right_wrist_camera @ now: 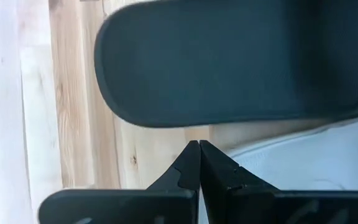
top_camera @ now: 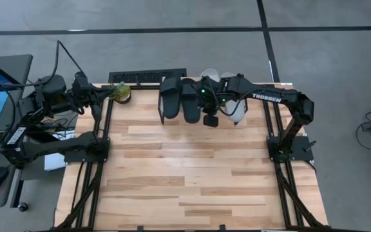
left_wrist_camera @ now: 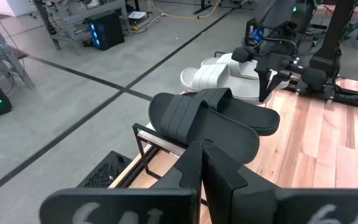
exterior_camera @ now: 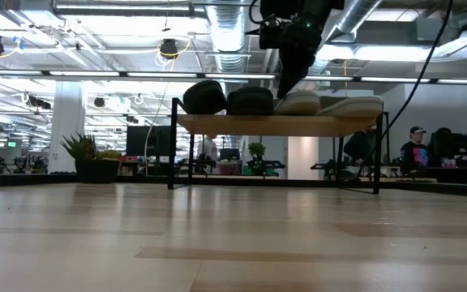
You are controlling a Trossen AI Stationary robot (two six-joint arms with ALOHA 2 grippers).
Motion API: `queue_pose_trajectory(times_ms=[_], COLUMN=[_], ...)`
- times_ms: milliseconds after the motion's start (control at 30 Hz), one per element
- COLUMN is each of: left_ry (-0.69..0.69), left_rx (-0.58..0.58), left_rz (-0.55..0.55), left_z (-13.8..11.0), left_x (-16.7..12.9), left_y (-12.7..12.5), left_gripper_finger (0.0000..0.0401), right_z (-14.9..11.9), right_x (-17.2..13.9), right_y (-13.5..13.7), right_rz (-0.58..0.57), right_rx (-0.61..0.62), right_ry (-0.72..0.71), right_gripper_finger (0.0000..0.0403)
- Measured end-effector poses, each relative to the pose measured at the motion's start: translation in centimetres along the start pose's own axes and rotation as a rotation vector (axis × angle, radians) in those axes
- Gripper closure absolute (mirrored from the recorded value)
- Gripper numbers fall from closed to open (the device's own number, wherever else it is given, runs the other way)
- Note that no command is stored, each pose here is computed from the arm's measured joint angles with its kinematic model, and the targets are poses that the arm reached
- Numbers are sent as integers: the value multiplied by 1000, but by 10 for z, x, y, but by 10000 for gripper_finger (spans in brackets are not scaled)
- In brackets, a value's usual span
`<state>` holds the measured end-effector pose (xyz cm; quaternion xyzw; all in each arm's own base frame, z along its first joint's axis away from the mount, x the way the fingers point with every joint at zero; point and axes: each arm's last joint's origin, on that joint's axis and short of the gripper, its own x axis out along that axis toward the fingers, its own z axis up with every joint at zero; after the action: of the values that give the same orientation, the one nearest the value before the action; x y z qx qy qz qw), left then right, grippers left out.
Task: Pick and place slides into the shelf
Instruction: Adjust the slides on the shelf
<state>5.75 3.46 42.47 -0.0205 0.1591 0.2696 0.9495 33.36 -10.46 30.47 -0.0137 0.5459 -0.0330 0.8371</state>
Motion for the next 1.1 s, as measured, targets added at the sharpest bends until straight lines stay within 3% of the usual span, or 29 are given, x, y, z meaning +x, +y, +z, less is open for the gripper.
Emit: queue_pose_trajectory(times_ms=[767,900,1100], left_ry=[0,0,0], left_rx=[-1,-1,0], left_rz=[0,0,0], left_z=[0,0,0], left_x=[0,0,0], left_y=[0,0,0], left_gripper_finger=[401,401,401], right_z=[-6,-4,1], right_x=[-3,-16,-54], right_y=[5,6,-1], right_rz=[-65,-86,-157], right_rx=[13,8,-7], right_ry=[78,11,-205], right_gripper_finger=[403,403,403])
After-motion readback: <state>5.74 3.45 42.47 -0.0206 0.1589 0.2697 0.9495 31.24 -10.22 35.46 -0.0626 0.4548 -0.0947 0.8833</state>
